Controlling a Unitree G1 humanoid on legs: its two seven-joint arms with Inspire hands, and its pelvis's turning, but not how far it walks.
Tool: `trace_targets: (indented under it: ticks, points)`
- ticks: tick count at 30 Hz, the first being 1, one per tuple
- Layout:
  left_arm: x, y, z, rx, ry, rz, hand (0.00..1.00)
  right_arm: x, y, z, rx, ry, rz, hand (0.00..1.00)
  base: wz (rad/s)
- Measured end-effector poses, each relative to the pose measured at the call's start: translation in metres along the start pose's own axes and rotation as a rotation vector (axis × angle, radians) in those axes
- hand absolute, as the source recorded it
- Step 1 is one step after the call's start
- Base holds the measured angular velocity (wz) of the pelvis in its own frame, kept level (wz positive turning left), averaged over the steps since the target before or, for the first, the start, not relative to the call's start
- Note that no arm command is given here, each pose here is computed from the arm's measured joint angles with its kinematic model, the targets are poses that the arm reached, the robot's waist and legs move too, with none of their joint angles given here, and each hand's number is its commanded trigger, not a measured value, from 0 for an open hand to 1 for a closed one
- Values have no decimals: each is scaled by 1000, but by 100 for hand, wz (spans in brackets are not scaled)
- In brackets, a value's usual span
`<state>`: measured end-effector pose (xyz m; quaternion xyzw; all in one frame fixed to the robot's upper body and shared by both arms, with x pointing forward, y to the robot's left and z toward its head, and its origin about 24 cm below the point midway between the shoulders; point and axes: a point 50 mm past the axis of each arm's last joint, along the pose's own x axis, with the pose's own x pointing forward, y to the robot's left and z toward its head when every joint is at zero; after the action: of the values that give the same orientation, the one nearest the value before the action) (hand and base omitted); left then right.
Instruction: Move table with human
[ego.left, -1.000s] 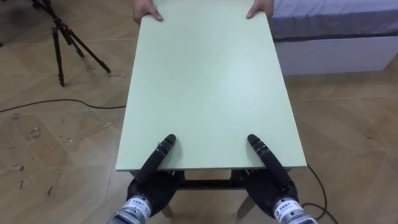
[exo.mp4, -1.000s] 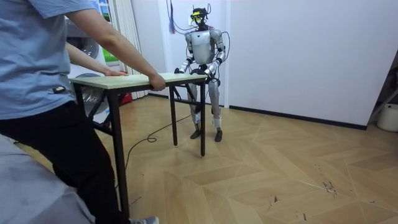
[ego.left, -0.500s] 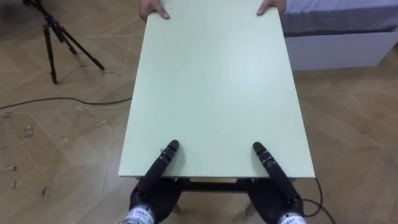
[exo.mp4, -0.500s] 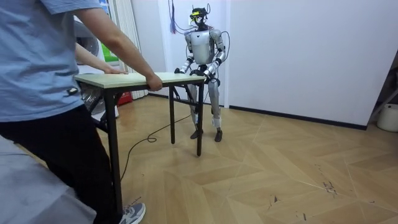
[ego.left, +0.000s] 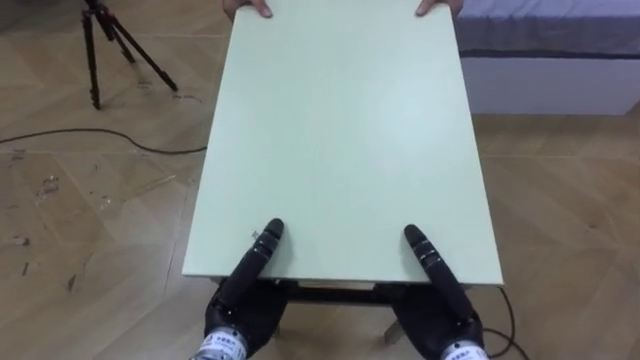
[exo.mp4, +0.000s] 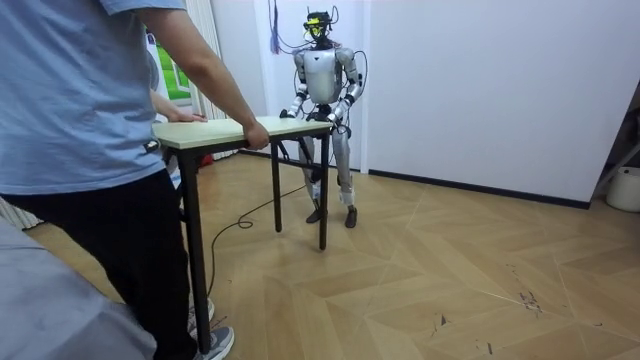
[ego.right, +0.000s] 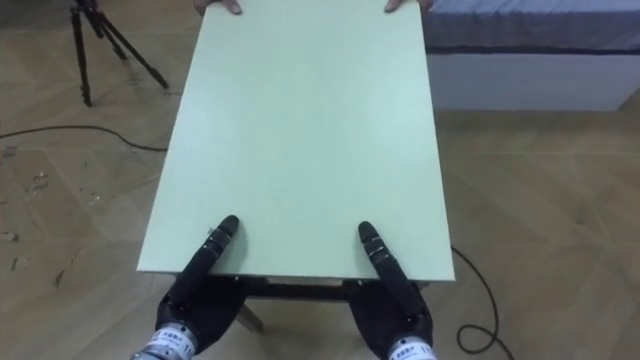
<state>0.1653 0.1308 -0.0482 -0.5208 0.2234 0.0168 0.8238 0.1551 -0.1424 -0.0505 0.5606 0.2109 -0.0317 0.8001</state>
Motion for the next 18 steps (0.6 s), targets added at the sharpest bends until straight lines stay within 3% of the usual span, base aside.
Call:
trace_targets:
  ticks: [9, 14, 18]
  points:
    - [-12, 10, -7, -74, 16, -6, 100, -2, -2, 3, -49, 17, 26, 100, -13]
    - [-4, 1, -4, -62, 18, -61, 100, -1, 4, 11, -58, -8, 75, 100, 40]
    - [12, -18, 10, -11, -1, -142, 100, 9, 17, 20, -52, -52, 143, 100, 24]
